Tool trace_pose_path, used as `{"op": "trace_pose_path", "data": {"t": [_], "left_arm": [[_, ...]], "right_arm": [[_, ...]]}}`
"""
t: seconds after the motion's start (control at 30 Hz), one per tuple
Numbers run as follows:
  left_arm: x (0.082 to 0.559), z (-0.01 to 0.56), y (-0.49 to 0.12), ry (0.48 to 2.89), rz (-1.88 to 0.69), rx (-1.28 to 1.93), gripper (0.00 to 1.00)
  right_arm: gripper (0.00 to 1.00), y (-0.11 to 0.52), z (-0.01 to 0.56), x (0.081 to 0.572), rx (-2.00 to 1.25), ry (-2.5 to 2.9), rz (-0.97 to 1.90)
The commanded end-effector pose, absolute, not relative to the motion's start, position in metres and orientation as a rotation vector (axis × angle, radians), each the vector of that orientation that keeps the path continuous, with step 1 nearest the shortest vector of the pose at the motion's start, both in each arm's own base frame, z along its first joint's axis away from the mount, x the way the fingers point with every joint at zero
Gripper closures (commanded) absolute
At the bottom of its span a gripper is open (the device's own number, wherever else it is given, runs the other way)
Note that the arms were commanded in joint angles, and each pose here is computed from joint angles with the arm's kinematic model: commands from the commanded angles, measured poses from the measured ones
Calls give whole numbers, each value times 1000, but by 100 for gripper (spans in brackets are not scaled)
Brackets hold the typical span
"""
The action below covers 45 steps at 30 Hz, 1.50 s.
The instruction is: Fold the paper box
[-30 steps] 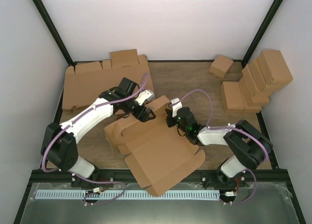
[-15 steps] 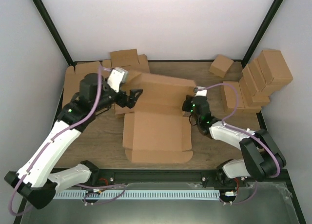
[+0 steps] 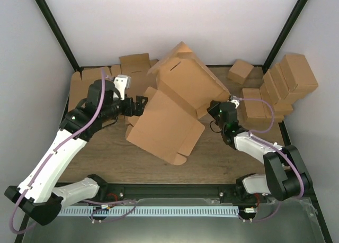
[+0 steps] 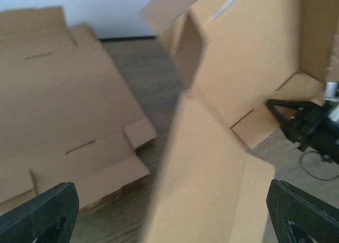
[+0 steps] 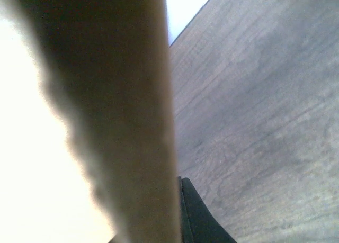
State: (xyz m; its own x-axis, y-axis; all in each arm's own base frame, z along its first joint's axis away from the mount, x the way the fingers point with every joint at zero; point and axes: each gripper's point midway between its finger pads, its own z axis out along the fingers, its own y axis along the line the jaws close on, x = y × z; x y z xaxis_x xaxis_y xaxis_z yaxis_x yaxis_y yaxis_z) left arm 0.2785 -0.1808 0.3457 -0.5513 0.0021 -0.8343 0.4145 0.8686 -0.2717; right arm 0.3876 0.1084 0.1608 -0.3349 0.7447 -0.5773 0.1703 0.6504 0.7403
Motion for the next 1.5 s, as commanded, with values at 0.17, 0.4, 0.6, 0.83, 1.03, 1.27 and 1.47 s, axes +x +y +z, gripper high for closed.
{"op": "trace_pose_path", "data": {"t": [0.17, 0.4, 0.6, 0.83, 1.03, 1.27, 1.47], "left_arm": [[281, 331, -151, 2212, -469, 194, 0], [278, 297, -182, 2313, -573, 403, 0], [275, 271, -204, 2362, -670, 542, 17], [296, 262, -196, 2436, -504, 571, 73], [306, 298, -207, 2402, -499, 597, 96], [299, 299, -235, 2424, -452, 717, 96], [294, 284, -255, 2435, -410, 799, 96]], "right_arm": [[99, 111, 155, 381, 815, 1744, 907], [99, 113, 143, 378, 788, 1773, 899], [99, 116, 133, 374, 788, 1794, 915], [99, 132, 117, 373, 822, 1842, 1029], [99, 156, 88, 373, 861, 1884, 1138], [97, 175, 52, 377, 896, 1988, 1143], [84, 178, 23, 370, 973, 2100, 1065]]}}
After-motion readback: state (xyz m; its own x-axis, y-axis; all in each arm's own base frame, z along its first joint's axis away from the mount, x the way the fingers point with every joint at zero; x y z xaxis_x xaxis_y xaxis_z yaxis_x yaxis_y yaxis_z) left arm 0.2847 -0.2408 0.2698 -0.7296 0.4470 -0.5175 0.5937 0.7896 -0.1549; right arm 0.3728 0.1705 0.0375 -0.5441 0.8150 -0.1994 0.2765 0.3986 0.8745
